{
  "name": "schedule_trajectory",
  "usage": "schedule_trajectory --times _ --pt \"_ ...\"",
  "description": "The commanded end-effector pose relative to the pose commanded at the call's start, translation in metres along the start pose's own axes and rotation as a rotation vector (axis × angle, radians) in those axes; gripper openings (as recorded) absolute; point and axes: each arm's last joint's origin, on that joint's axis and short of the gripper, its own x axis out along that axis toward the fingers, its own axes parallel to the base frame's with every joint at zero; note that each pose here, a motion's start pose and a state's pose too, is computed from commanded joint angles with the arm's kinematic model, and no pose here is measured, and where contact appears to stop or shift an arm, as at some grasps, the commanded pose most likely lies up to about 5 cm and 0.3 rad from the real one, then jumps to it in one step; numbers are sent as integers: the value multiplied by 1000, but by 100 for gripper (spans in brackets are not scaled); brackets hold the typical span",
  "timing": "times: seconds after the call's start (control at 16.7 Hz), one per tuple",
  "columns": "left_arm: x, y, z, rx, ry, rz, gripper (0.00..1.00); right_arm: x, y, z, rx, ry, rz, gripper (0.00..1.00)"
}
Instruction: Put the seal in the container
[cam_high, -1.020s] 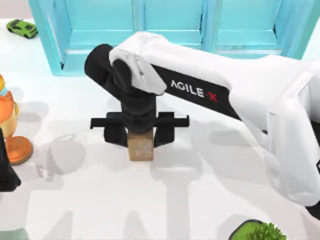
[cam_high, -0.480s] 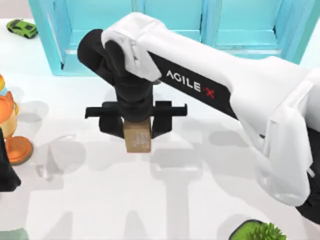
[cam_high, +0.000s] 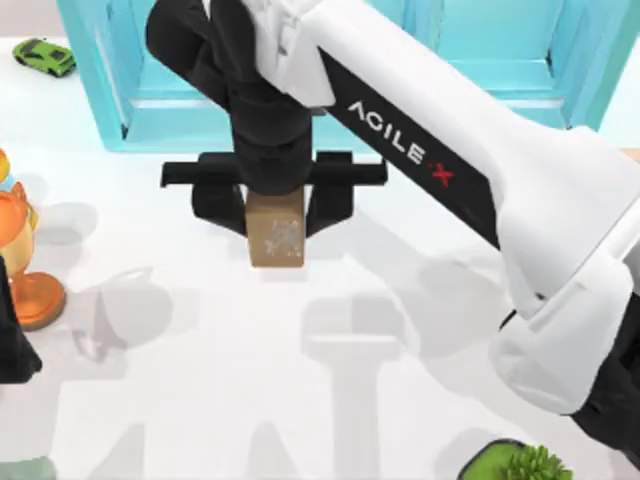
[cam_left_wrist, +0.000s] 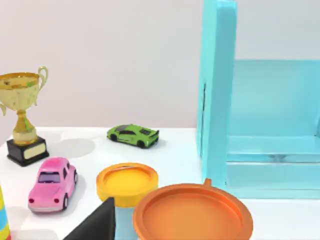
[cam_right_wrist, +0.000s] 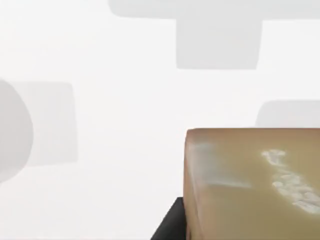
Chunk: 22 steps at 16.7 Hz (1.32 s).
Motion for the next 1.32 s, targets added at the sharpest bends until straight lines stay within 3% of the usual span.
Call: schedule_trajectory --times 0.42,0.66,0.96,1.14,1.32 --pt "0 0 0 0 0 0 100 -6 -1 -1 0 -1 3 0" --pt "0 0 0 0 0 0 100 -21 -34 26 -12 -25 30 0" --pt "0 0 0 0 0 0 100 -72 -163 89 89 -176 90 0" --pt "0 0 0 0 0 0 100 -71 -263 102 187 -142 24 0" --pt "0 0 0 0 0 0 100 -64 -341 84 173 -87 -39 0"
